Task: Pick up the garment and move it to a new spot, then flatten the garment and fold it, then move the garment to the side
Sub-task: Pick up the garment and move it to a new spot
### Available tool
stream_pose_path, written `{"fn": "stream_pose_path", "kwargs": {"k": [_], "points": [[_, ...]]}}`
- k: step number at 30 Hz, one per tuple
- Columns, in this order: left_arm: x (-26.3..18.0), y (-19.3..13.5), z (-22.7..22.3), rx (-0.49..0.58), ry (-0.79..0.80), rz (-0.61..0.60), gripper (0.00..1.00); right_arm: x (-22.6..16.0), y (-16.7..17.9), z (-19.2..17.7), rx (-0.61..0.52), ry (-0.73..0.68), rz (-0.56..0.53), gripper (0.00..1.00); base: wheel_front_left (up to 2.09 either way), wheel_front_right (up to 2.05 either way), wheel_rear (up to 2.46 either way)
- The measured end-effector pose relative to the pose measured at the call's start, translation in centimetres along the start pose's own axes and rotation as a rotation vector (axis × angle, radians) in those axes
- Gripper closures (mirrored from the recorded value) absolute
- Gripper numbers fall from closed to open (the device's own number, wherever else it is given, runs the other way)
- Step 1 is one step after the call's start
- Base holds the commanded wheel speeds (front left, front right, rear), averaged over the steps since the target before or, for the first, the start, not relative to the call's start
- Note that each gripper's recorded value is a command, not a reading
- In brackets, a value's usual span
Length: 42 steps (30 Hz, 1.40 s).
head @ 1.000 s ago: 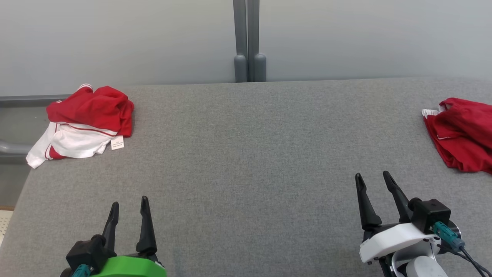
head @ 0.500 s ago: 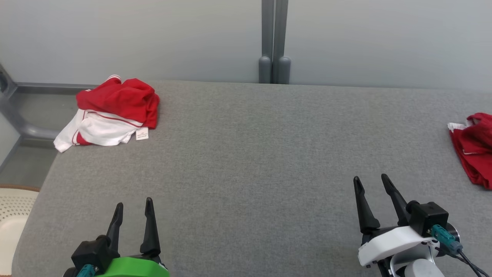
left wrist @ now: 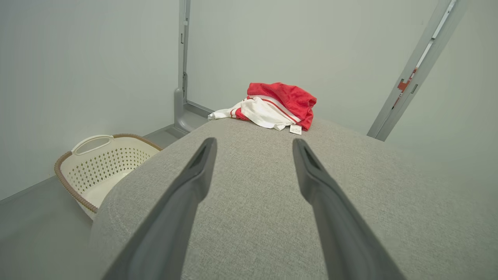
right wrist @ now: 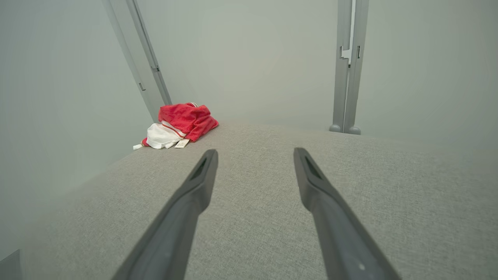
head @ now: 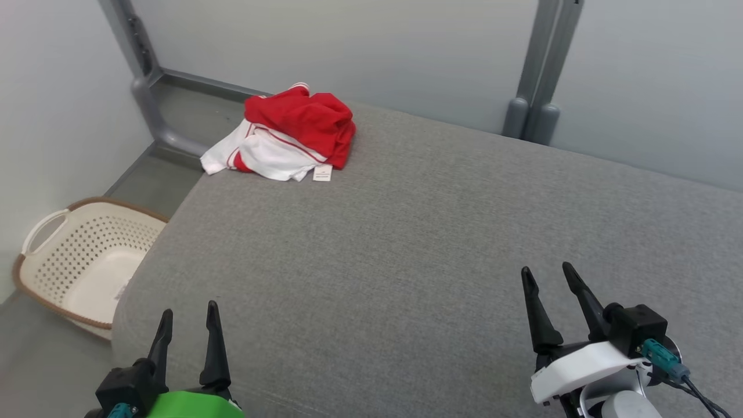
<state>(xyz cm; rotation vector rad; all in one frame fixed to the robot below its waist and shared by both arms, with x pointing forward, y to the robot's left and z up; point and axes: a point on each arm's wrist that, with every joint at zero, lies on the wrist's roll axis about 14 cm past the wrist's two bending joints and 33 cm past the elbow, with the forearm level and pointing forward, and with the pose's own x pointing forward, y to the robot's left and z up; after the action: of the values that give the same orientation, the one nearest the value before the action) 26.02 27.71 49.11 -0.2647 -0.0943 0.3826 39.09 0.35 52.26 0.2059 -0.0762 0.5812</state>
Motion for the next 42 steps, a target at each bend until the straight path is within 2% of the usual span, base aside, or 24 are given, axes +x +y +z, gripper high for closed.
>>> {"fn": "stream_pose_path", "kwargs": {"k": [5,9,16,24,31,38,42], "points": [[-1.8,3.1,0.9,0.0,-0.027,0.103,0.0,2.0,3.9,-0.5,0.013,0.011,0.122,0.0,0.0,0.0,0.0],[-2.6,4.3,1.1,0.005,-0.032,0.148,0.0,2.8,5.4,-1.2,0.023,0.027,0.173,0.0,0.0,0.0,0.0],[-2.9,4.7,0.8,0.007,-0.018,0.169,0.0,3.2,5.8,-1.8,0.03,0.041,0.186,0.0,0.0,0.0,0.0],[-1.8,3.9,0.4,0.02,0.003,0.136,0.0,3.6,4.3,-1.8,0.024,0.029,0.153,0.0,0.0,0.0,0.0],[4.9,2.0,5.5,0.156,-0.107,0.009,0.0,5.6,2.4,-0.8,0.004,-0.024,0.12,0.0,0.0,0.0,0.0],[14.3,-2.0,11.5,0.332,-0.196,-0.141,0.0,7.7,-0.9,-0.3,-0.025,-0.064,0.064,0.0,0.0,0.0,0.0],[19.8,-4.8,13.4,0.378,-0.199,-0.206,0.0,8.5,-3.1,-0.1,-0.045,-0.081,0.023,0.0,0.0,0.0,0.0]]}}
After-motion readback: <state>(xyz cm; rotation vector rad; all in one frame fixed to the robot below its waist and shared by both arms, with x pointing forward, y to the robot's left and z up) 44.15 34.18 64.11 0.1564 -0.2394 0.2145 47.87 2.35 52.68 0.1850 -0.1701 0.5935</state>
